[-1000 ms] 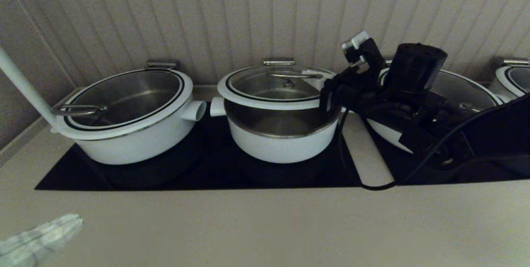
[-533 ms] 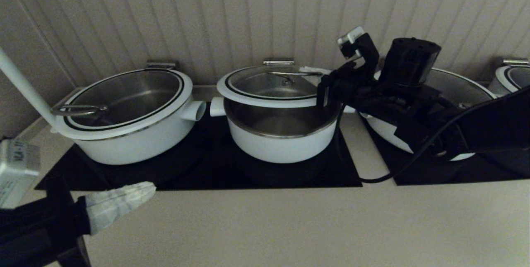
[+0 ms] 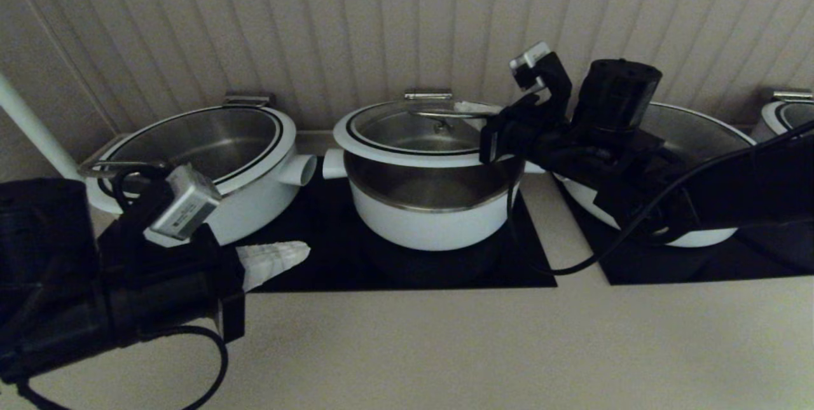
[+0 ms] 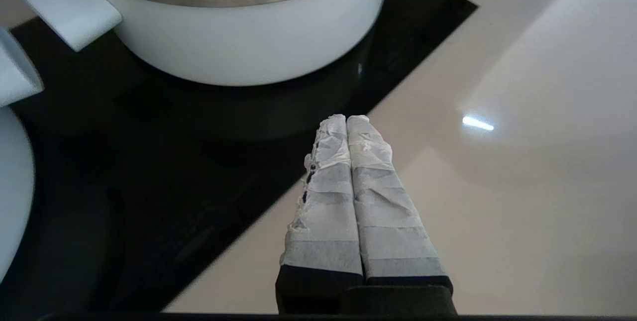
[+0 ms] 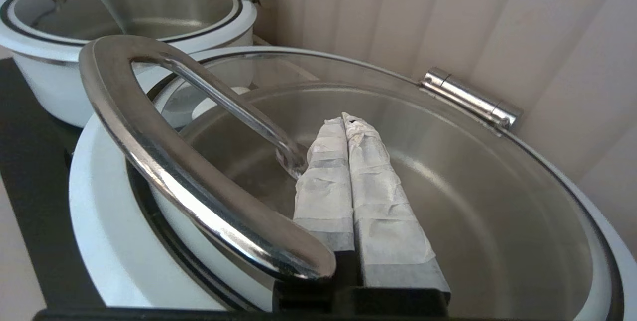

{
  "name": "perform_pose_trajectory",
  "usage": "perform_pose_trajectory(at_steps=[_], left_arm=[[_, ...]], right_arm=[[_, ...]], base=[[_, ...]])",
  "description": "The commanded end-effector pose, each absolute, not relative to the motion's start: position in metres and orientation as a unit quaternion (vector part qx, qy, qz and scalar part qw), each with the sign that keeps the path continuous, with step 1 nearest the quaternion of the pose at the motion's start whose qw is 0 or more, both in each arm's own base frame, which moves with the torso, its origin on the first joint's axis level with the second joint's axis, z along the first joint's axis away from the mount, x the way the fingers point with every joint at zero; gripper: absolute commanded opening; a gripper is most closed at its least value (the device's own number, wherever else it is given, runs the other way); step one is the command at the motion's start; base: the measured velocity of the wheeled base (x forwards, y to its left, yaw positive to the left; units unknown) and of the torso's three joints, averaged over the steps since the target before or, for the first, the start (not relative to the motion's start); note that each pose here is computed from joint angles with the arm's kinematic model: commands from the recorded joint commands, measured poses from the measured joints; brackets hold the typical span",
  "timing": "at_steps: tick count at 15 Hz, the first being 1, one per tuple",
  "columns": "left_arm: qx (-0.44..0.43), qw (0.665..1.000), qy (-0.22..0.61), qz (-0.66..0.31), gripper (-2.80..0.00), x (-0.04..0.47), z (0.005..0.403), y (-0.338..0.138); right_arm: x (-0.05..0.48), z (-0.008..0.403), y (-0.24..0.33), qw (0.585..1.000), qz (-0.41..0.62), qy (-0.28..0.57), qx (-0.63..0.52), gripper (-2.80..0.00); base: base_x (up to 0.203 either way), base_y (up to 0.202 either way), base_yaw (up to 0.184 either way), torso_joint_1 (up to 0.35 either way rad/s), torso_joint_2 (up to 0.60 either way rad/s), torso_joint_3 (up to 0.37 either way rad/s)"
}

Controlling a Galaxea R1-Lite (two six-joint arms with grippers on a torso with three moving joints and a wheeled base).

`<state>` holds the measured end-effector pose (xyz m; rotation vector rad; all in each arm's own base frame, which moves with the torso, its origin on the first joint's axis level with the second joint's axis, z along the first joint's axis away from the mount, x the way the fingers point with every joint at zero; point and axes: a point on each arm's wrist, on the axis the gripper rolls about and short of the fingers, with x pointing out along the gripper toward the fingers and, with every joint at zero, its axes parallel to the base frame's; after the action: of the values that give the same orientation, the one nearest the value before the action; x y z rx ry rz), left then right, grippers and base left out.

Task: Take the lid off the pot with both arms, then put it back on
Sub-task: Hold the pot lid with the left arm

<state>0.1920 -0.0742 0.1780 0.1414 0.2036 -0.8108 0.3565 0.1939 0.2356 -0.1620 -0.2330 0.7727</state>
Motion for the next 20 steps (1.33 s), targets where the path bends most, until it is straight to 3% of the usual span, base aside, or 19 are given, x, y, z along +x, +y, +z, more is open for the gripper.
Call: perform_pose_trajectory(at_steps=[1,10,20], left_arm=[[0.068,0.909,0.115,-0.395,-2.8,0.217,0.165,-0.084],[0.046,0.931,0.092,-0.351,-2.8,0.26,0.178,-0.142],[0.034,0.953,0.066,-0.294,-2.8,0.291,0.179,-0.159]], right_arm=[[0.359,0.234,0.196,0.916,0.377,-0.115,-0.079,-2.8],[0.365,0.231,0.198,0.916,0.376,-0.112,-0.08,-2.8],[0.366,0.236,0.199,0.915,0.376,-0.122,-0.078,-2.8]], base=[[0.0,0.0,0.0,0.0,0.0,0.0],[0.0,0.0,0.0,0.0,0.0,0.0],[0.0,0.0,0.0,0.0,0.0,0.0]])
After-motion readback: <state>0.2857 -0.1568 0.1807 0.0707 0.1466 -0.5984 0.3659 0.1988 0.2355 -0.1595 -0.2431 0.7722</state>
